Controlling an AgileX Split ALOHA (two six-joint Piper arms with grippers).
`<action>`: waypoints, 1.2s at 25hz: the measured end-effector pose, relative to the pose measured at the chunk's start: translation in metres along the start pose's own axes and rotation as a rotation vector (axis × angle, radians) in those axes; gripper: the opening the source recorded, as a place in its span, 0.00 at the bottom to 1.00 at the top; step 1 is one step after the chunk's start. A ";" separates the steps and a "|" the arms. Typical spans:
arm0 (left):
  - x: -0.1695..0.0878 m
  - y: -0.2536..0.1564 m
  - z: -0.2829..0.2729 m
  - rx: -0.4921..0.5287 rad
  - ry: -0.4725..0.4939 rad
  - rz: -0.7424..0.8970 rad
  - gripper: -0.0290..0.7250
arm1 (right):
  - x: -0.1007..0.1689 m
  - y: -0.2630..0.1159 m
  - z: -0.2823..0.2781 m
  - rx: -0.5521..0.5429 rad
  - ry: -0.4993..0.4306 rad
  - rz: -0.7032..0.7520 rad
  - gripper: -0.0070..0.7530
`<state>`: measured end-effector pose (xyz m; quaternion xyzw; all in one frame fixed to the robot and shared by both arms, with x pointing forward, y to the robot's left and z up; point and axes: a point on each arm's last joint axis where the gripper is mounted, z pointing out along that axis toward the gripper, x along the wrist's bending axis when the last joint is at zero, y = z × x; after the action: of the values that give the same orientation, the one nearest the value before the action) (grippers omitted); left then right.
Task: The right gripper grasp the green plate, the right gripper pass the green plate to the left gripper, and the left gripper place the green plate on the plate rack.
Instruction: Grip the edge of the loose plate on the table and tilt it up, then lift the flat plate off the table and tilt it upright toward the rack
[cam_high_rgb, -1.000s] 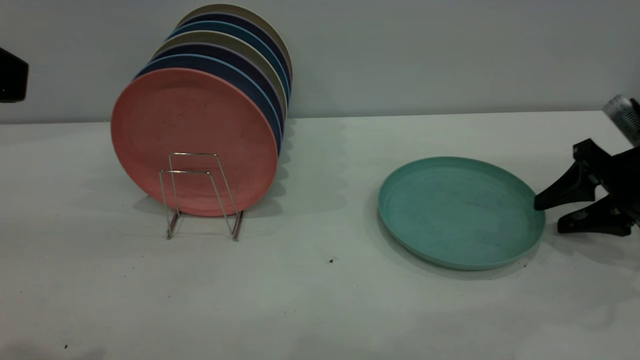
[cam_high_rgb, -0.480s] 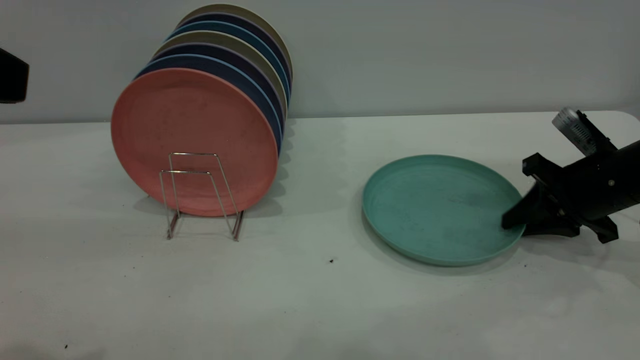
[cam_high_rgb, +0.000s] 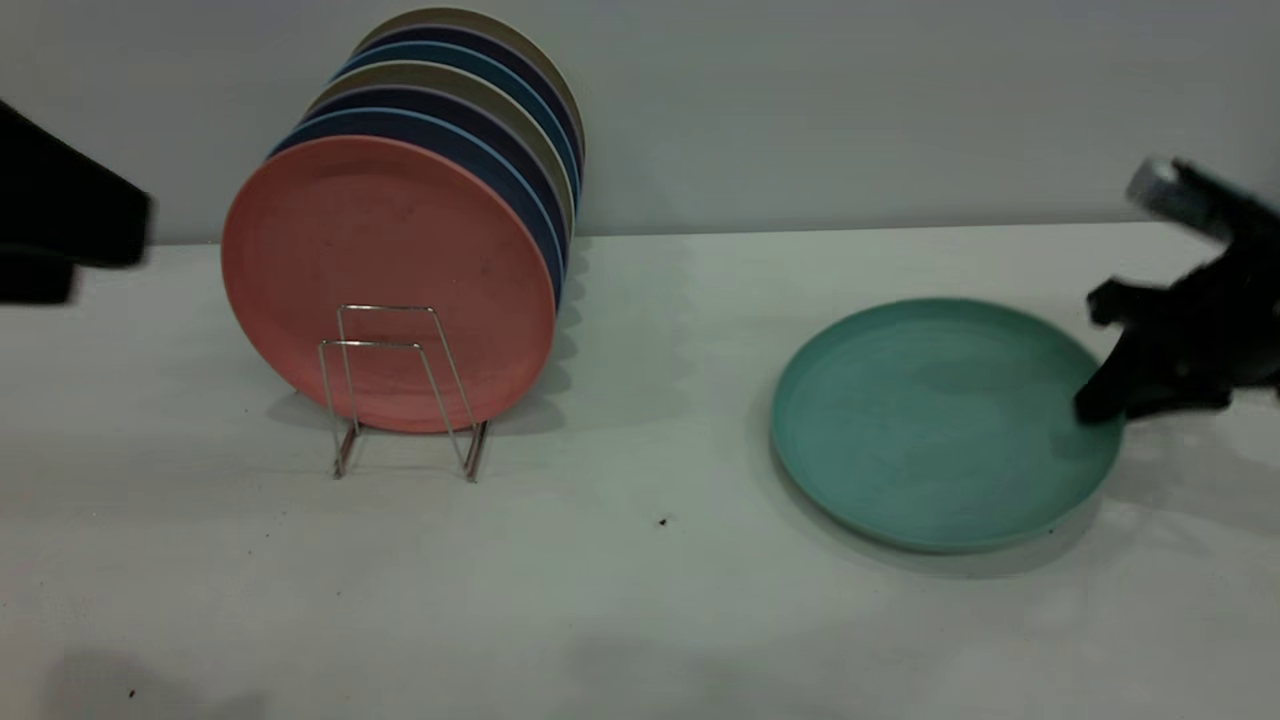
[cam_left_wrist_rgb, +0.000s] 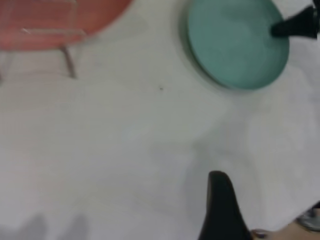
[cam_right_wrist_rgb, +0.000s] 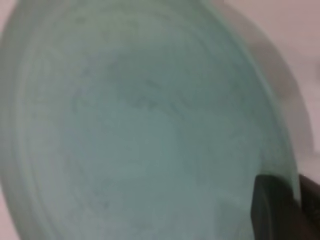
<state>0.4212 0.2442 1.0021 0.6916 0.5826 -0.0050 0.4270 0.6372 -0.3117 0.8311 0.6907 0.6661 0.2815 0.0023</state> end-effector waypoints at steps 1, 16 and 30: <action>0.002 0.001 0.006 0.005 -0.023 -0.010 0.70 | 0.004 0.003 -0.007 -0.003 -0.009 -0.030 0.03; 0.049 0.014 0.089 0.042 -0.165 -0.174 0.69 | 0.107 -0.005 -0.018 0.114 0.190 -0.272 0.03; 0.064 0.012 0.112 0.105 -0.169 -0.216 0.69 | 0.192 -0.024 -0.008 0.126 0.452 -0.300 0.03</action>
<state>0.5062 0.2298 0.9056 0.6434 0.6144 -0.1395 0.4349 0.6037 -0.1351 0.9028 0.5026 0.7608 0.3829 -0.1478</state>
